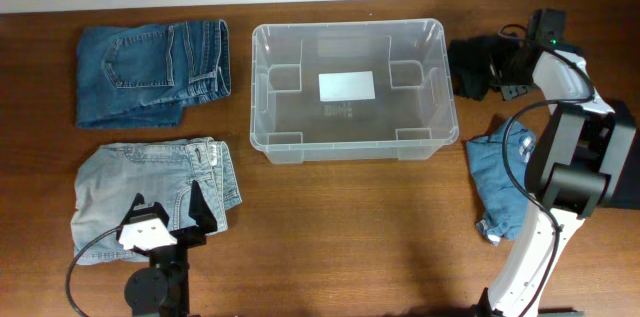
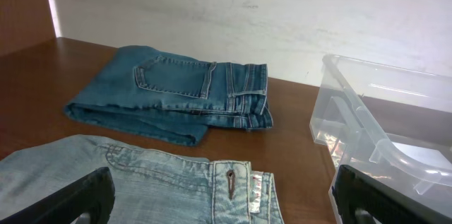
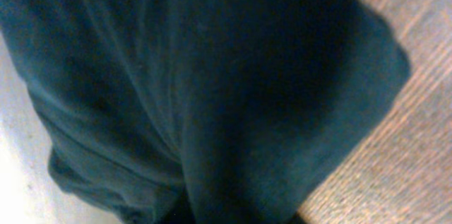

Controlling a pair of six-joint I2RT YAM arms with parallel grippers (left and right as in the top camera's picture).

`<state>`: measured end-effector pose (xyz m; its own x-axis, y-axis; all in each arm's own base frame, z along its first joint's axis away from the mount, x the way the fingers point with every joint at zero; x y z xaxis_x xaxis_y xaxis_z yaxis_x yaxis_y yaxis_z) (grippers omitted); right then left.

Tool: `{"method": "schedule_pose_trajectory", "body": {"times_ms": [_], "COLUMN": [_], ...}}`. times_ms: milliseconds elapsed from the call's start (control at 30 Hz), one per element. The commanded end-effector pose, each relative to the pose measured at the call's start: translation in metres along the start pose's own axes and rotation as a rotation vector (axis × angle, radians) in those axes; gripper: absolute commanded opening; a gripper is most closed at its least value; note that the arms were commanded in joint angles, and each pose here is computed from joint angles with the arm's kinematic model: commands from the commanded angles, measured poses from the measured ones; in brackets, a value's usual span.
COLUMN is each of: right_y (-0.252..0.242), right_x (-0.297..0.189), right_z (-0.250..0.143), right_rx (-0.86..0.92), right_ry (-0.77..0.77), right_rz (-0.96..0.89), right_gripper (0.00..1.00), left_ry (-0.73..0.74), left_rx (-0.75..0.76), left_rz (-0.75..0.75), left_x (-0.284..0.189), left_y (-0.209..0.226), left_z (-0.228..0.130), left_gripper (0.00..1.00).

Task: Pack container
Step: 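Lower the right gripper onto the black garment and grasp it, then lift the black garment and carry it left over the container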

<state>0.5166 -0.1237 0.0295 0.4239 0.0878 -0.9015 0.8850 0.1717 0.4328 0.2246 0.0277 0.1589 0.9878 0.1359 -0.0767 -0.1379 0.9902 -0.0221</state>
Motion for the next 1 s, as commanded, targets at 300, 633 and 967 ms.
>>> {"method": "schedule_pose_trajectory", "body": {"times_ms": [300,633,967], "right_y": [0.065,0.157,0.161], "right_x": [-0.081,-0.269,-0.358], "right_z": [0.029,-0.037,-0.181], "right_rx": [-0.209,-0.547,-0.826], "right_ry": [0.182,0.38,0.524], "right_rz": [0.392,0.9,0.976], "right_gripper": [0.04,0.04,0.04], "left_ry": [0.0,0.0,0.0], "left_rx": [0.008,0.008,0.008], "left_rz": [0.013,0.013,0.013], "left_x": [0.0,0.0,0.0], "left_y": [0.003,0.003,0.002], "left_z": [0.0,0.0,0.0], "left_gripper": [0.99,0.99,0.99]}}
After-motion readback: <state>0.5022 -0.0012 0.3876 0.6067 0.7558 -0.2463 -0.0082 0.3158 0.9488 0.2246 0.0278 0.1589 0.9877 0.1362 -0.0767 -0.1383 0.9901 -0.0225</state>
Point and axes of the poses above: each gripper's point midway between its finger pads, its own x axis out along the fingers, its own y axis along the line the jaws close on, z = x × y, the point moved 2 cm from there along -x, back along the fingers, and after that the axes turned 8 degrees about x, right-handed, at the moved point
